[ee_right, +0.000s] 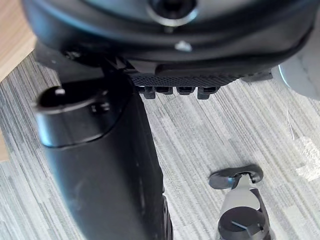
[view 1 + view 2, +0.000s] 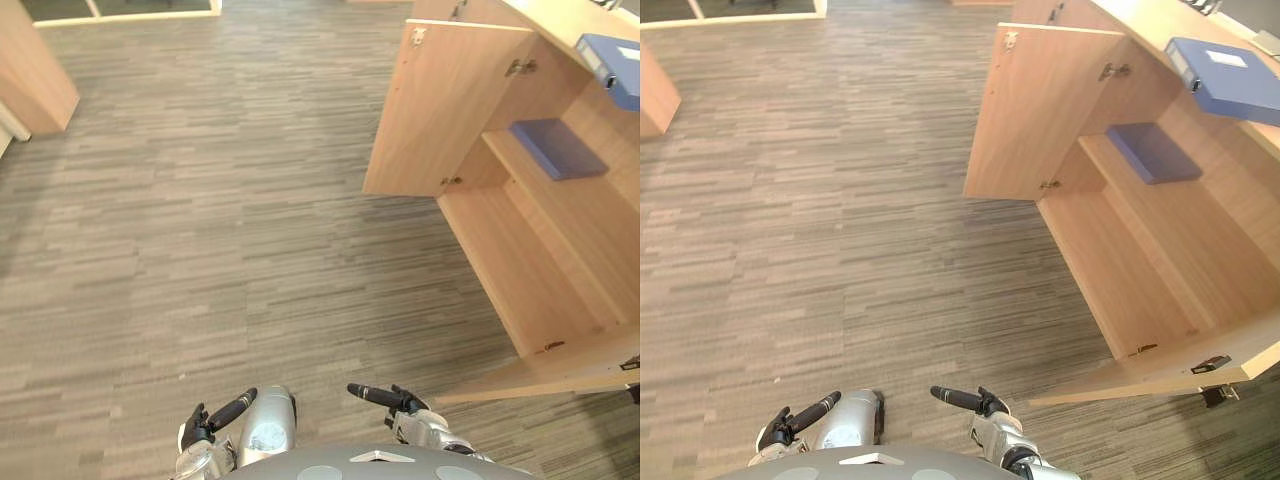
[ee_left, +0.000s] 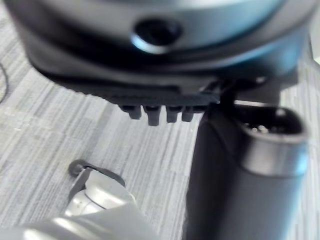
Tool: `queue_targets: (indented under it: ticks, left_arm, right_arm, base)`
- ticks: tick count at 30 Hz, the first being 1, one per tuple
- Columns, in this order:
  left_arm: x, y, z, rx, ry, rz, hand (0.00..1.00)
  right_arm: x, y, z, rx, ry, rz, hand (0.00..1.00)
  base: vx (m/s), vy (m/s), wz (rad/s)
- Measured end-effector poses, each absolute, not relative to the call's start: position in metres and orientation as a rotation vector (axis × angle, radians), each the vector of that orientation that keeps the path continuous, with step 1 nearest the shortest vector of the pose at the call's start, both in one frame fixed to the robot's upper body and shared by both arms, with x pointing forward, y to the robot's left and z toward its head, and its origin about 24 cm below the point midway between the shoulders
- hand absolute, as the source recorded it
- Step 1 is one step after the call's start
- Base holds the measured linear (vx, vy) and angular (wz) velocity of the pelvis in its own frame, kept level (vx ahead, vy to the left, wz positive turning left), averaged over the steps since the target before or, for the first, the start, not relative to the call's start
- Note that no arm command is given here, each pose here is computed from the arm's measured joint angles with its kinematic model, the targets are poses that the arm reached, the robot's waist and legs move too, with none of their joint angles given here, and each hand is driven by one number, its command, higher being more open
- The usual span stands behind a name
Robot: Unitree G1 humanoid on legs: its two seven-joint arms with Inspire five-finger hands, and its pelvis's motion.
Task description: Walk over to the cabinet, pick up the folder, carry it to the office cabinet, place the folder inside the office cabinet, then close the office cabinet door
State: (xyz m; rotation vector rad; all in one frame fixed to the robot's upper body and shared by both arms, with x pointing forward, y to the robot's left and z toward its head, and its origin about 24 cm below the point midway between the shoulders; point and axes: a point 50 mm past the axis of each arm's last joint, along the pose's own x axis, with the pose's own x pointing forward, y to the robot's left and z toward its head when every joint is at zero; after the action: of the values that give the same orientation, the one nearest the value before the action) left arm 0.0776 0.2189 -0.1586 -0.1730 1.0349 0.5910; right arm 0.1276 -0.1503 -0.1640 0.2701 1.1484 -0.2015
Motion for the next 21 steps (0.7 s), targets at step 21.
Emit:
queue_targets:
  ticks: [21]
  left_arm:
    - [0.058, 0.204, -0.166, -0.006, 1.143, 0.38, 1.0]
  right_arm:
    - [0.152, -0.197, -0.149, 0.298, 0.984, -0.39, 1.0]
  base:
    - [0.13, 0.112, -0.24]
